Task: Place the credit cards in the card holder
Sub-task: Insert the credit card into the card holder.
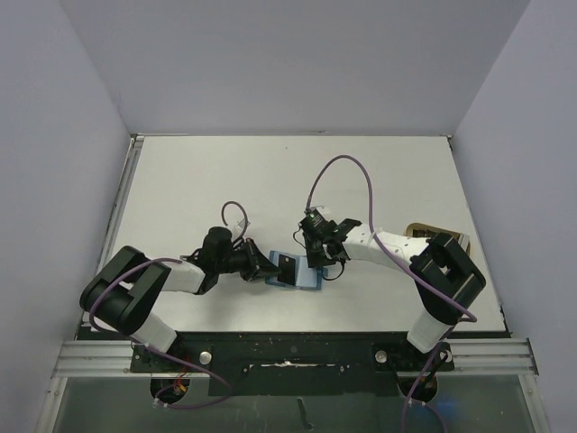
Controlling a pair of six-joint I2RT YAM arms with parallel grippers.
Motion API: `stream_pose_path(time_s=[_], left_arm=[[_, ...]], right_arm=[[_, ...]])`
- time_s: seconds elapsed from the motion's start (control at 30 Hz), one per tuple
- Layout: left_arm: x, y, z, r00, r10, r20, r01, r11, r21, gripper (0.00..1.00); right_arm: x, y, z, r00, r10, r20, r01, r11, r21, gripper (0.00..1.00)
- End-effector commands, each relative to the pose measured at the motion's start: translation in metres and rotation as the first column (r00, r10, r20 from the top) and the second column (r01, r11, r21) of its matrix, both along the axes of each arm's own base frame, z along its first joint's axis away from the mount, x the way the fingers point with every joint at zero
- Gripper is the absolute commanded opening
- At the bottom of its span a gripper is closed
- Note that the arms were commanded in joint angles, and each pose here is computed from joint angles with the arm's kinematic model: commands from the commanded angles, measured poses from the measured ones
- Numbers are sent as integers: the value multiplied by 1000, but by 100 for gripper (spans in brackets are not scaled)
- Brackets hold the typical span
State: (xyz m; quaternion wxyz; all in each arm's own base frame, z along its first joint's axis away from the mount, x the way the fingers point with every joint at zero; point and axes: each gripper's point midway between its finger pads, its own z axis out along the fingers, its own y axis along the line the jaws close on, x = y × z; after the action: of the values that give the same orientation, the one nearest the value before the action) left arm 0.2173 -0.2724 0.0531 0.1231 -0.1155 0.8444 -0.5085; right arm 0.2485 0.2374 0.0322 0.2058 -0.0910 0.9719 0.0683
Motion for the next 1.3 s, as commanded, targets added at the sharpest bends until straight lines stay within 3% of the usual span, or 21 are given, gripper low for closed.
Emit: stream_pose_path(time_s=[0.0,0.53,0.97,1.27], left_arm=[[14,-18,27,990,-46,131,54,997,-63,0],[19,-29,5,979,-134,151,131,991,34,0],[17,-21,-20,982,-167,86,150,973,177,0],[17,-21,-25,988,-144,48,131,969,209,0]], right_arm=[[9,-2,10,997,-5,77,5,1000,5,23],[7,-7,0,996,-16,84,16,1000,-4,21],[6,-9,-1,996,-21,86,22,1000,-8,21],[6,-10,0,996,-29,86,30,1000,-7,21]])
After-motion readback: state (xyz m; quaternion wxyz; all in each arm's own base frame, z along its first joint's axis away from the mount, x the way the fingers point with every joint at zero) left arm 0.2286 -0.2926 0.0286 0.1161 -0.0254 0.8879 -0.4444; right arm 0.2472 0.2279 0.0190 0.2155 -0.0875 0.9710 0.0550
